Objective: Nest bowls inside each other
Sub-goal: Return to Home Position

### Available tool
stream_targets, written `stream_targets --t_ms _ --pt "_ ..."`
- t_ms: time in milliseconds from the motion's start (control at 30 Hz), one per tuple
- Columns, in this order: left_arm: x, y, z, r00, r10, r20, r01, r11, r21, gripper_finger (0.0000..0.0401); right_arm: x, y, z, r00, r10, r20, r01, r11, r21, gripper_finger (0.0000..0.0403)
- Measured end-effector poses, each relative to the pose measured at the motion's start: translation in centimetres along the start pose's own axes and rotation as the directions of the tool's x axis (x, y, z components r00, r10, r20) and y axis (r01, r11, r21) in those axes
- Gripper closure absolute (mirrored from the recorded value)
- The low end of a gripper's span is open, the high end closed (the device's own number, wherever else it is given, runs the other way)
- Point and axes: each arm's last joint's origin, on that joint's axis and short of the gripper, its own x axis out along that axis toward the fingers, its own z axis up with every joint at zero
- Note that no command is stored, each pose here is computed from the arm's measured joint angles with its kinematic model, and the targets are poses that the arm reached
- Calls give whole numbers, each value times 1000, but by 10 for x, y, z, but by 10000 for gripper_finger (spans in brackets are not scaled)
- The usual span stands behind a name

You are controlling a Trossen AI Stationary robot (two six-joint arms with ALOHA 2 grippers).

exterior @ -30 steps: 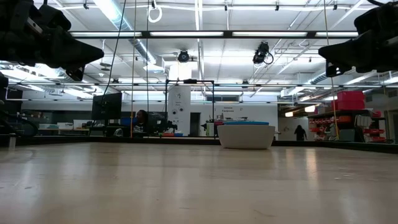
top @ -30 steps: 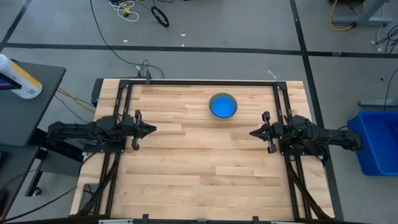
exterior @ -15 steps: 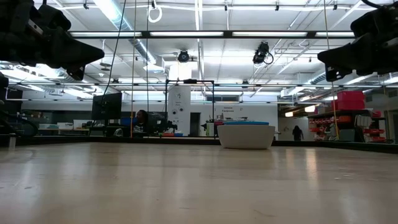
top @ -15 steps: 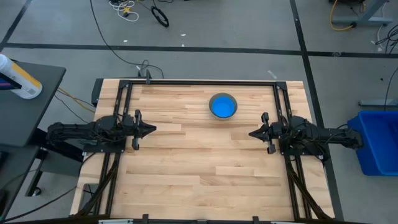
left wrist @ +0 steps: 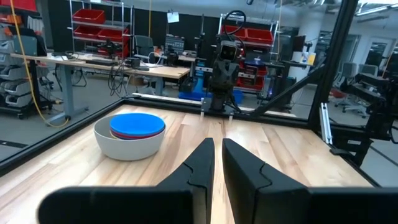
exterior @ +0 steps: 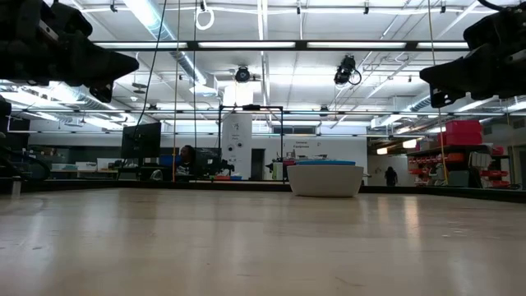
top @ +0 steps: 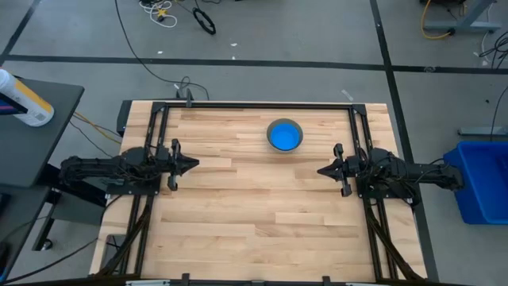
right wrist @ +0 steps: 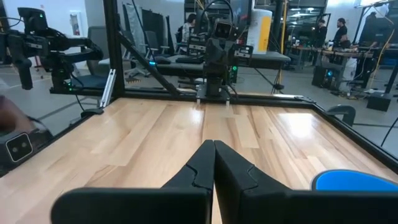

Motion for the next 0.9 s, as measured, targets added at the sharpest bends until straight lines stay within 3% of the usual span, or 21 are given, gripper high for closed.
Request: stream_targets --t_ms 900 --pt "0 0 2 1000 -1 8 1 1000 -1 362 0 0 0 1000 0 0 0 1000 0 393"
